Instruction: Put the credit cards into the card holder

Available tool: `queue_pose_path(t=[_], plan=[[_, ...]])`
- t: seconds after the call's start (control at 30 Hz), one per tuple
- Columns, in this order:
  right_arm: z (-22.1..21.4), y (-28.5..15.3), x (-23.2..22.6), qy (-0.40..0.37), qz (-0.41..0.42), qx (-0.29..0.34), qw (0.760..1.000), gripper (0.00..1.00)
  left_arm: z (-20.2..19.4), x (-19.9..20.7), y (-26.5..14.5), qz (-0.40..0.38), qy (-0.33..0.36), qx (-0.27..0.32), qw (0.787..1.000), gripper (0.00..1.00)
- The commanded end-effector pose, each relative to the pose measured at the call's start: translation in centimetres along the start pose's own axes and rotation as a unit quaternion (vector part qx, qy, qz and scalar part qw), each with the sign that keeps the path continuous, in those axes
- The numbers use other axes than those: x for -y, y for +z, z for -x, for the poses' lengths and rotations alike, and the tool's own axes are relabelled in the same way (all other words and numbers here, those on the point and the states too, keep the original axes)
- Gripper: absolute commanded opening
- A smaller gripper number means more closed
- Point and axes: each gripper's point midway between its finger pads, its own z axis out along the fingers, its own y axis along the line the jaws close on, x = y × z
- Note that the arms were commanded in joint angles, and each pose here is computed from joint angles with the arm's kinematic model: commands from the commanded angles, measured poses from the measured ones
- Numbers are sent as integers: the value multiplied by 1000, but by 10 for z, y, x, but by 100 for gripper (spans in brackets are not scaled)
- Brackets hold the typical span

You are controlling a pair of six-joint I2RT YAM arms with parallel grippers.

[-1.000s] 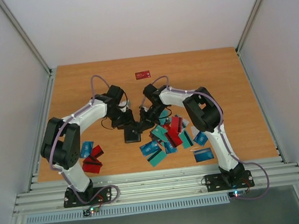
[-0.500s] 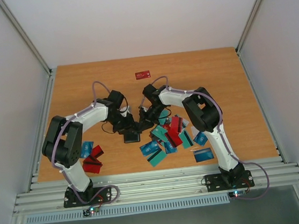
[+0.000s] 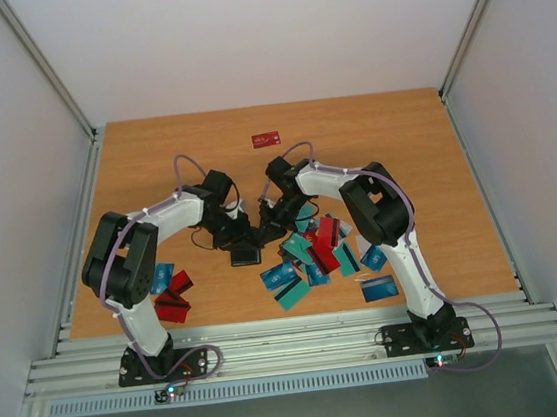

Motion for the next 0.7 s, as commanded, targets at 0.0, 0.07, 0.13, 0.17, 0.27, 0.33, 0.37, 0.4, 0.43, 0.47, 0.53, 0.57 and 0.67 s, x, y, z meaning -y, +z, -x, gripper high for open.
queue_pose_path(t=[0.0,0.07,0.13,0.17,0.27,0.33,0.37,0.4,0.43,0.47,0.53,0.57,0.67], plan=[[7,21,34,24,-52,6,998,7,5,-2,8,1,1,3,1000,13],[6,20,34,24,-53,6,998,7,7,-3,8,6,2,7,1000,6],[5,18,32,21,-53,8,998,7,8,-4,6,11,6,13,1000,0],[5,16,30,19,-54,9,998,7,8,-3,4,12,8,17,1000,0],[5,1,20,5,-49,21,999,7,8,-2,1,15,12,19,1000,0],[5,-12,6,-9,-30,31,999,8,7,-1,-1,14,13,17,1000,0],[6,-19,-3,-17,-16,35,999,9,7,-1,-1,13,16,17,1000,0],[6,-25,-14,-26,3,37,999,11,7,0,-2,13,17,17,1000,0],[7,-29,-23,-35,15,39,999,11,7,0,-2,12,18,17,1000,0],[8,-33,-31,-41,26,40,998,12,6,1,-3,12,20,16,1000,0],[10,-38,-46,-49,47,39,997,12,6,2,-4,9,22,15,1000,0],[12,-38,-51,-51,57,39,996,12,6,3,-4,8,23,15,1000,0],[20,-35,-52,-44,63,41,996,13,6,5,-5,5,26,15,1000,0]])
